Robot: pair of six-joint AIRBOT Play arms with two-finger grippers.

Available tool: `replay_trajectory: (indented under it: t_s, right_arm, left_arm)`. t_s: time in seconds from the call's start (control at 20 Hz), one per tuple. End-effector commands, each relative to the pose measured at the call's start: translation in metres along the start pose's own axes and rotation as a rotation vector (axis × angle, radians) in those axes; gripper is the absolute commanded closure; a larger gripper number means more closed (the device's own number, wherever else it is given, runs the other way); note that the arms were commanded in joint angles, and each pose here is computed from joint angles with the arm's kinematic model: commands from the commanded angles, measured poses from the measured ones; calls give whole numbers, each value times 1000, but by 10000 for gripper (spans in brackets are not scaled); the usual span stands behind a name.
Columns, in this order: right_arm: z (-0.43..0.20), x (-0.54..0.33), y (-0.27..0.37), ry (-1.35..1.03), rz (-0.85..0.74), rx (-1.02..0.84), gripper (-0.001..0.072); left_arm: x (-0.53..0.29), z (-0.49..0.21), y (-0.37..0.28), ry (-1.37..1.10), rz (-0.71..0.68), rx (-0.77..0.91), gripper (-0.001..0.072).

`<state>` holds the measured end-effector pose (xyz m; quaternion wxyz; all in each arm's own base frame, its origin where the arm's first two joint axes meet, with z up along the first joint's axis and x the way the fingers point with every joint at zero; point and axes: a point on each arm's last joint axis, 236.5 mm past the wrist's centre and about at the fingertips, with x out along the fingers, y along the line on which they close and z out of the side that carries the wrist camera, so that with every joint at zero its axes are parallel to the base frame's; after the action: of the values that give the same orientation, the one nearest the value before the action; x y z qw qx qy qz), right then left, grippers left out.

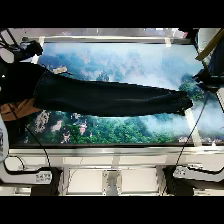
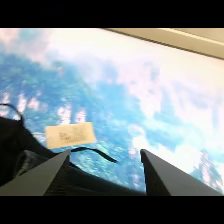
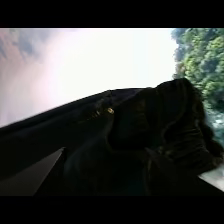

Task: Fold the clothes and pants, and hang the long-sleeved shirts on hangers.

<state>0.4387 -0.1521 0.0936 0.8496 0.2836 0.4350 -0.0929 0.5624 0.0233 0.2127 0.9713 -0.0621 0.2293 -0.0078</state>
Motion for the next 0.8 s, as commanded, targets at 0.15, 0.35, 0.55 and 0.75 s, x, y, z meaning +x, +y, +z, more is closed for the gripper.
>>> replay_trajectory:
  t_s: [0.15, 0.35, 0.55, 0.75]
  right_arm:
    - [-20, -55, -69, 148, -163, -172, 139]
    - [-14, -27, -118, 134, 127, 71, 138]
    - [-31, 19, -158, 200, 393, 352, 26]
    - [-63, 78, -145, 329, 476, 331, 23]
  left_arm:
    - [-67, 0, -146, 7, -253, 234, 203]
    - [-82, -27, -229, 32, -404, 308, 202]
    - [-71, -71, -282, 103, -482, 386, 202]
    - [-29, -139, -309, 213, -467, 532, 202]
